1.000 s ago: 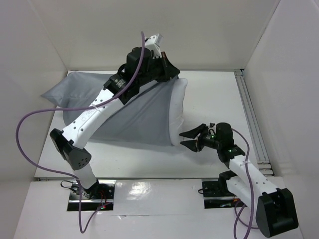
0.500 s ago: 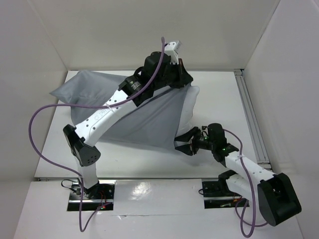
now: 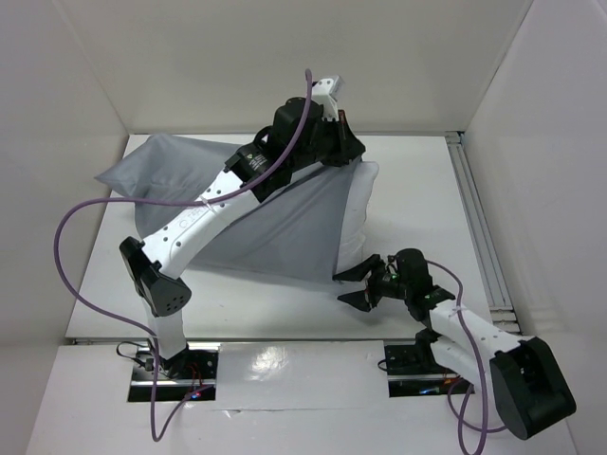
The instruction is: Put the pillow into the pillowcase
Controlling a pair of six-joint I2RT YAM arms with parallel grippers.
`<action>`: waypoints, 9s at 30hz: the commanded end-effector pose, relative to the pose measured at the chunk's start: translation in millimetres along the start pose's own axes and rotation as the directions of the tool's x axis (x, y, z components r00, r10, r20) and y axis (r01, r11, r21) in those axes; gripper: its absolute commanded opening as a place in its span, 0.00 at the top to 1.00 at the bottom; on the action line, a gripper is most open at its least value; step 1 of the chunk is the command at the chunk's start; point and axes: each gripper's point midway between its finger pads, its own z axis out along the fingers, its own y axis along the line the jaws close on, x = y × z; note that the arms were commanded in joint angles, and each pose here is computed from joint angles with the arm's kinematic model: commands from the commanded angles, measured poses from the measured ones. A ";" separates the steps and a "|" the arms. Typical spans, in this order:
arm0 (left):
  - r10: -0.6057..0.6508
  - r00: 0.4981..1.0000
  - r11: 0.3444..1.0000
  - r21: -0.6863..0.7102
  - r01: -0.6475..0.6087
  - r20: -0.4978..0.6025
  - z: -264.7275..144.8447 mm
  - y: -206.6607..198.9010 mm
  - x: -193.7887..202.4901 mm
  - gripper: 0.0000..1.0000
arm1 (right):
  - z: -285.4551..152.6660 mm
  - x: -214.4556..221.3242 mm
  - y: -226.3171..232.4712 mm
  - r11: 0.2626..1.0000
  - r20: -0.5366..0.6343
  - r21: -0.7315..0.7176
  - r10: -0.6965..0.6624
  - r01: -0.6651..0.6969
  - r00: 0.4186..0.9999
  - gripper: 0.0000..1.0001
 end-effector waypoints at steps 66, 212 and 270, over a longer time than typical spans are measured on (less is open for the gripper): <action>-0.090 0.880 0.964 0.262 -0.040 0.466 -286.4 27.5 -247.2 1.00 | -309.2 25.8 502.0 0.231 0.876 0.185 -0.479 0.955 -0.054 1.00; -0.004 0.840 0.865 0.424 -0.270 0.543 -389.6 -35.0 -251.1 0.30 | -152.0 -80.6 413.8 0.225 0.772 -0.095 -0.599 0.970 0.214 1.00; -0.602 0.749 0.324 -0.772 0.548 0.279 -252.4 440.6 73.1 0.00 | -122.8 -233.7 220.7 0.682 0.546 0.505 -0.727 0.529 0.417 0.14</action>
